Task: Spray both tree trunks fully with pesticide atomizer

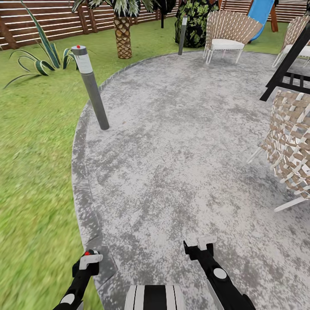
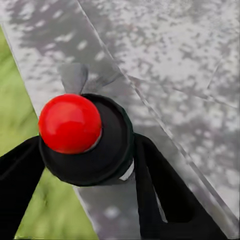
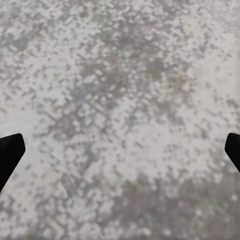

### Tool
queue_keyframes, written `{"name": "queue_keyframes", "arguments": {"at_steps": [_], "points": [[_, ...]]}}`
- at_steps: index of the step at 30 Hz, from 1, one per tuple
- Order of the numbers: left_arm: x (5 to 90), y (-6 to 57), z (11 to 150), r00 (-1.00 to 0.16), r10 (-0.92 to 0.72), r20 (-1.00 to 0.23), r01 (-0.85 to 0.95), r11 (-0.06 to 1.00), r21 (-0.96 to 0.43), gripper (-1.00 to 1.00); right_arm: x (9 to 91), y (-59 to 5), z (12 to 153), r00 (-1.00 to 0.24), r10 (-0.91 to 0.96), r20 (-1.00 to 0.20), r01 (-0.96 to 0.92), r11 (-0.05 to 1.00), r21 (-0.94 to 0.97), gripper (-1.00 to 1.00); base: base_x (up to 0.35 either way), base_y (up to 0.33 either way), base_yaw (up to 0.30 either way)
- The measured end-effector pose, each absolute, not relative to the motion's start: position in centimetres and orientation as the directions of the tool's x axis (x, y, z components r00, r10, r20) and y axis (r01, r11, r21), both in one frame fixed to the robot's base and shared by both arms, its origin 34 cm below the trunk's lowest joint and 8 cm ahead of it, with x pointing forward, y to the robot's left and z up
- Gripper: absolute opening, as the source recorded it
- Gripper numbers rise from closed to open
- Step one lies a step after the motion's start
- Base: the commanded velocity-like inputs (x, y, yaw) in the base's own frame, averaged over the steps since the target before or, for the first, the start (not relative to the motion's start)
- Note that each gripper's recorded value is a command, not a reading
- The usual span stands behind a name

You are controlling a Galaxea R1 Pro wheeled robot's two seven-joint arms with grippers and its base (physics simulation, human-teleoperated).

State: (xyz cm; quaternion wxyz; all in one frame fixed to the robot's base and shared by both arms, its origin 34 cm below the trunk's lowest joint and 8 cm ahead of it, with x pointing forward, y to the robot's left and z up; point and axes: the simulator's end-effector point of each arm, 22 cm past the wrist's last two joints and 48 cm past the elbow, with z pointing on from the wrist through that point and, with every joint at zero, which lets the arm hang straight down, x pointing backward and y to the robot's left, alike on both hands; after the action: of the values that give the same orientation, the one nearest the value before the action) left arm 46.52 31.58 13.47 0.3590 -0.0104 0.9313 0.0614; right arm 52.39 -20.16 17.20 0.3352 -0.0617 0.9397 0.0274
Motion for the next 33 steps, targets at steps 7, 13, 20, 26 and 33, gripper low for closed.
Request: {"name": "queue_keyframes", "arguments": {"at_steps": [7, 13, 20, 26, 33], "points": [[46.6, 31.4, 13.5, -0.74, 0.026, -0.672, -0.061, 0.993, 0.106, -1.0, 52.4, -20.2, 17.2, -0.768, -0.098, -0.633, -0.134, 0.991, 0.01, 1.0, 0.0, 0.0, 0.0], [46.7, 31.3, 13.5, -0.739, 0.028, -0.673, -0.058, 0.993, 0.105, -1.0, 52.4, -20.2, 17.2, -0.768, -0.098, -0.633, -0.134, 0.991, 0.01, 1.0, 0.0, 0.0, 0.0], [46.8, 31.1, 13.7, -0.737, 0.028, -0.675, -0.057, 0.993, 0.103, -1.0, 52.5, -20.1, 17.4, -0.765, -0.098, -0.636, -0.135, 0.991, 0.01, 1.0, 0.0, 0.0, 0.0], [47.7, 31.1, 14.7, -0.721, 0.029, -0.693, -0.058, 0.993, 0.101, -1.0, 53.4, -20.1, 18.6, -0.745, -0.099, -0.659, -0.137, 0.991, 0.007, 1.0, 0.0, 0.0, 0.0], [48.7, 31.0, 15.9, -0.701, 0.03, -0.713, -0.059, 0.993, 0.099, -1.0, 54.4, -20.1, 20.1, -0.724, -0.099, -0.683, -0.137, 0.991, 0.002, 1.0, 0.0, 0.0, 0.0]]}}
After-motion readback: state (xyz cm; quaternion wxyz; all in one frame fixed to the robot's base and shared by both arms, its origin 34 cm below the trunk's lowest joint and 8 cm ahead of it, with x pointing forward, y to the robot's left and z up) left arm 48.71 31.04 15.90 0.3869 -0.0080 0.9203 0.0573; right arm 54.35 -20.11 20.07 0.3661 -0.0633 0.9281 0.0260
